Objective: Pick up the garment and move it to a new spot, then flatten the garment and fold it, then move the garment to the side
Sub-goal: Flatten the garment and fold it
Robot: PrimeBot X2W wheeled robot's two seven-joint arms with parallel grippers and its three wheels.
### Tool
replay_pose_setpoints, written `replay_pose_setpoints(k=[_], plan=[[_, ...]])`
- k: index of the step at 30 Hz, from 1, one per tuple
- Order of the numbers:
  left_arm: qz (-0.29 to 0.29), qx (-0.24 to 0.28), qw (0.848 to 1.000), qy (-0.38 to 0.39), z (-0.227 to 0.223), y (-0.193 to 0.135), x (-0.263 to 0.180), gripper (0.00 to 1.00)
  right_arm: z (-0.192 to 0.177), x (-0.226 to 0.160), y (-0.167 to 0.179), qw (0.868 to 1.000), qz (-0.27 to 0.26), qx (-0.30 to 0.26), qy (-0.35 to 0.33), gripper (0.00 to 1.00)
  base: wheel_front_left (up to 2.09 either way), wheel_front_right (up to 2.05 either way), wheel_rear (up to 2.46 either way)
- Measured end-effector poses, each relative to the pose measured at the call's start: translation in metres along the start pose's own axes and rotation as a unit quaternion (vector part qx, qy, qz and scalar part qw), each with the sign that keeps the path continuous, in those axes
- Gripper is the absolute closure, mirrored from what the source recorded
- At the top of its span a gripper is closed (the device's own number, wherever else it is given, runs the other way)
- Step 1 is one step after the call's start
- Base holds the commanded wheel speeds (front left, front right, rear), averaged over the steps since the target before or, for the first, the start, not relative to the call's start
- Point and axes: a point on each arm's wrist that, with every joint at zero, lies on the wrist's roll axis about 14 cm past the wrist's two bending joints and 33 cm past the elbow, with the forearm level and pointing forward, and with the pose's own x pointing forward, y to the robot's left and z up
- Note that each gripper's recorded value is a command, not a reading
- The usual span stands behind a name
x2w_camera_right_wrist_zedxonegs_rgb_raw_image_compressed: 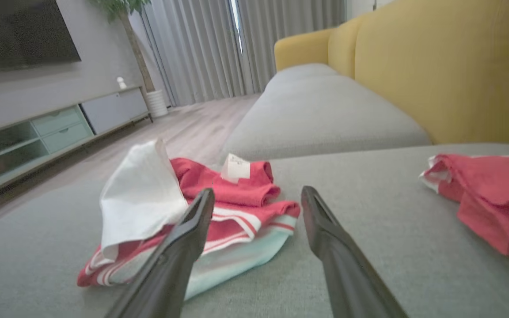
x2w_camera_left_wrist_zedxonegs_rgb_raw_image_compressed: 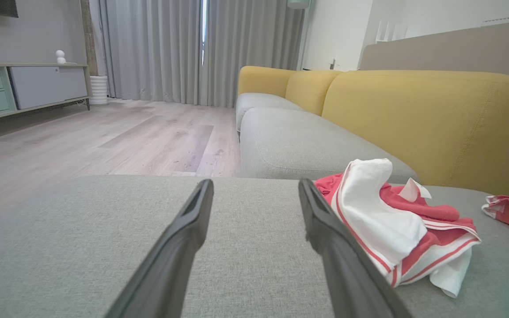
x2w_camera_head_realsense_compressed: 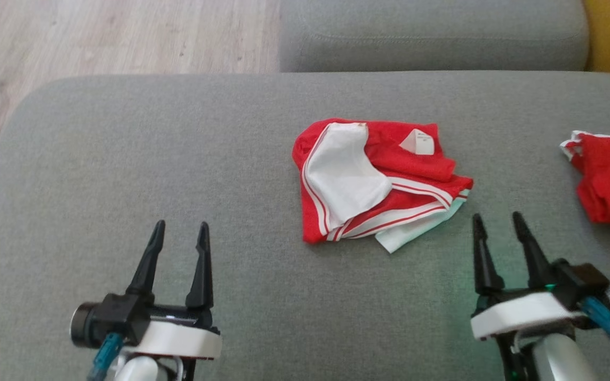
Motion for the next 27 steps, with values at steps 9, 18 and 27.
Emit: replay_pose_setpoints(k=[9,18,27], plan=[[0.003,-0.005,1.000,0.013,-0.011,0.004,0.006,0.00,-0.041,0.042,0.003,0.996,0.004,0.037,0.087,0.00,0.00,0.00,0.00],[0.021,-0.004,0.999,0.029,-0.022,0.017,0.003,0.00,-0.075,0.058,0.013,0.987,0.011,0.056,0.149,1.00,0.00,0.00,0.00],[0.018,-0.013,1.000,0.016,-0.016,0.013,0.007,0.00,-0.028,0.072,0.076,0.990,0.114,0.048,0.074,1.00,0.00,0.00,0.00]])
